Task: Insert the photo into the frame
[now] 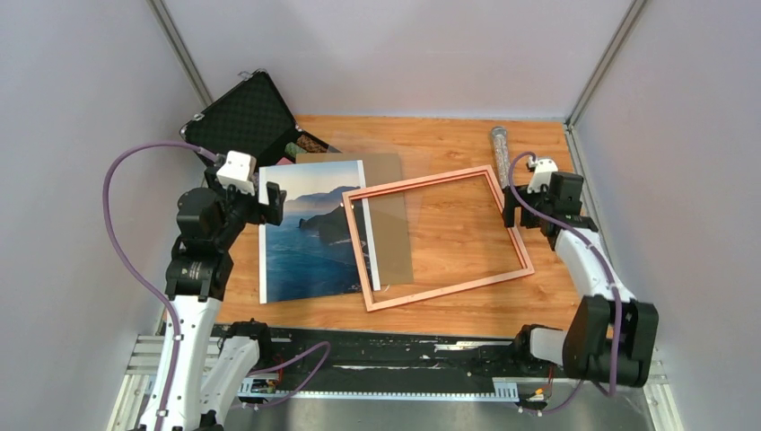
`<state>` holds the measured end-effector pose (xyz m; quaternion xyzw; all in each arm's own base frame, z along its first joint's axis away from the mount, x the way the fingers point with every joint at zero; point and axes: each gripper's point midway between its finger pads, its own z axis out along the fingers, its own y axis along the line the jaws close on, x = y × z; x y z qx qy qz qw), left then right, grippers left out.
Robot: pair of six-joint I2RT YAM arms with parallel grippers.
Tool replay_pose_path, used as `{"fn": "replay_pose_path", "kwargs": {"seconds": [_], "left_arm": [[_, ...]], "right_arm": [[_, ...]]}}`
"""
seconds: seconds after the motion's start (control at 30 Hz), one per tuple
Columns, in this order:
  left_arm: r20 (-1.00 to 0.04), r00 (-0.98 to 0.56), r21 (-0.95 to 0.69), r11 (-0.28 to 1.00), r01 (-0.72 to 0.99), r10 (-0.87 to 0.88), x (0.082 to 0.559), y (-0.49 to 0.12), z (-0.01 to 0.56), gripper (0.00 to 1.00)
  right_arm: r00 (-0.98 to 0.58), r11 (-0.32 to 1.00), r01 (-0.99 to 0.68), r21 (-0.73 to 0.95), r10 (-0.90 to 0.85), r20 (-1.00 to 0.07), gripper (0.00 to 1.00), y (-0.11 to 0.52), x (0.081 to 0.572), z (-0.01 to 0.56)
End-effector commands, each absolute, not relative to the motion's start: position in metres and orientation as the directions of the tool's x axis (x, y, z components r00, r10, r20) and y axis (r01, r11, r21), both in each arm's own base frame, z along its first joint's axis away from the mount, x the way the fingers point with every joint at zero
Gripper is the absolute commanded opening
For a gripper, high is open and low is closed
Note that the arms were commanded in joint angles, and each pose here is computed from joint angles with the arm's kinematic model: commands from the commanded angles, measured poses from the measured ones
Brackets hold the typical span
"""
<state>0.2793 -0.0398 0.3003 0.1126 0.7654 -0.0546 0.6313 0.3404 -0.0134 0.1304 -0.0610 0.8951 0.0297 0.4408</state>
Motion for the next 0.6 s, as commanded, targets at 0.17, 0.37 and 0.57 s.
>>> {"fn": "replay_pose_path", "kwargs": {"seconds": [0.17, 0.37, 0.57], "left_arm": [[-0.986, -0.134, 0.061, 0.960, 0.272, 0.101, 0.282, -0.046, 0.307, 1.00], [-0.985, -0.138, 0.063, 0.957, 0.283, 0.106, 0.283, -0.047, 0.304, 1.00], [-0.984, -0.143, 0.065, 0.957, 0.284, 0.109, 0.284, -0.047, 0.301, 1.00]], "right_arm": [[-0.681, 0.976, -0.214, -0.031, -0.172, -0.712, 0.71, -0.017, 0.364, 0.095], [-0.732, 0.965, -0.262, 0.002, -0.197, -0.652, 0.63, -0.013, 0.366, 0.063], [-0.751, 0.953, -0.302, 0.029, -0.219, -0.622, 0.55, -0.010, 0.370, 0.046]]}}
